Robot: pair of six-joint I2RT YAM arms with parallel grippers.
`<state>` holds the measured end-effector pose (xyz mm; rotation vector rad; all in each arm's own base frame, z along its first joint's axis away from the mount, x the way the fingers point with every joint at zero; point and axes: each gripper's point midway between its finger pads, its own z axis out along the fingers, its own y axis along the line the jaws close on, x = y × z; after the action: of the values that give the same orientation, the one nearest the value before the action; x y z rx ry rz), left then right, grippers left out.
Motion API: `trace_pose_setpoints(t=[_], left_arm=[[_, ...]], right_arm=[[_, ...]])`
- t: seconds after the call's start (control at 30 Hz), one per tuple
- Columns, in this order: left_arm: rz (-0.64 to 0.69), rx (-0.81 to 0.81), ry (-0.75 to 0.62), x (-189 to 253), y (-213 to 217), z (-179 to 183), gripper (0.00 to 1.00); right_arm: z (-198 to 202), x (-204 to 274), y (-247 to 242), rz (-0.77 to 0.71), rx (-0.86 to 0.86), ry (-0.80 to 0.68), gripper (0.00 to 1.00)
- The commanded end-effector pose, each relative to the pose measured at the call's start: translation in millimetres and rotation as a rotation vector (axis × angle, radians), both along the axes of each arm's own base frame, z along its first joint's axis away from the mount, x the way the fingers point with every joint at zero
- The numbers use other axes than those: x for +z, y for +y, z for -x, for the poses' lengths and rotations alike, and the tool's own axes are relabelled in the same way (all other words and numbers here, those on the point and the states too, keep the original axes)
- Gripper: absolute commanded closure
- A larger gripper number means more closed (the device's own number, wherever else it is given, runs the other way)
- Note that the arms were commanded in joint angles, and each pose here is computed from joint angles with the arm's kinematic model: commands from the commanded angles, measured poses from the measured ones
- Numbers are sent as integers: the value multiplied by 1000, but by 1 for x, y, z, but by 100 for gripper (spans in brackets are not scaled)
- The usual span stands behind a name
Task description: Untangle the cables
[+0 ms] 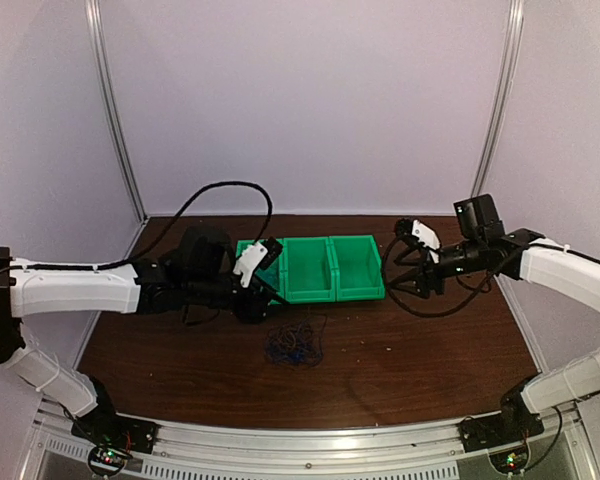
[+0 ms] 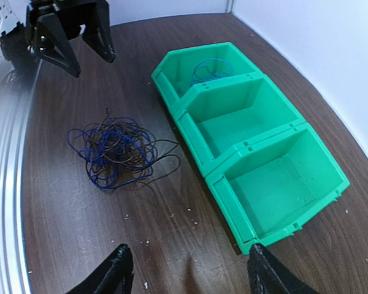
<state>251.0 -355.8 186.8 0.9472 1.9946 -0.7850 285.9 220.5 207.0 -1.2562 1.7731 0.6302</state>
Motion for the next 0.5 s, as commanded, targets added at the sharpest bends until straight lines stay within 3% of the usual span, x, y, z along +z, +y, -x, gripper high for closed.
trace_pose_setpoints(t=[0.0,0.3,0.47], left_arm=[[-9,-62,24,-21,13,21,49],[-56,-30,51,-60,24,22,45],[-65,15,57,-77,25,11,48]], right_arm=[[16,-4,36,61,132,-8,32],[47,-23,127,88,373,31,25],[31,-44,153,102,372,87,25]])
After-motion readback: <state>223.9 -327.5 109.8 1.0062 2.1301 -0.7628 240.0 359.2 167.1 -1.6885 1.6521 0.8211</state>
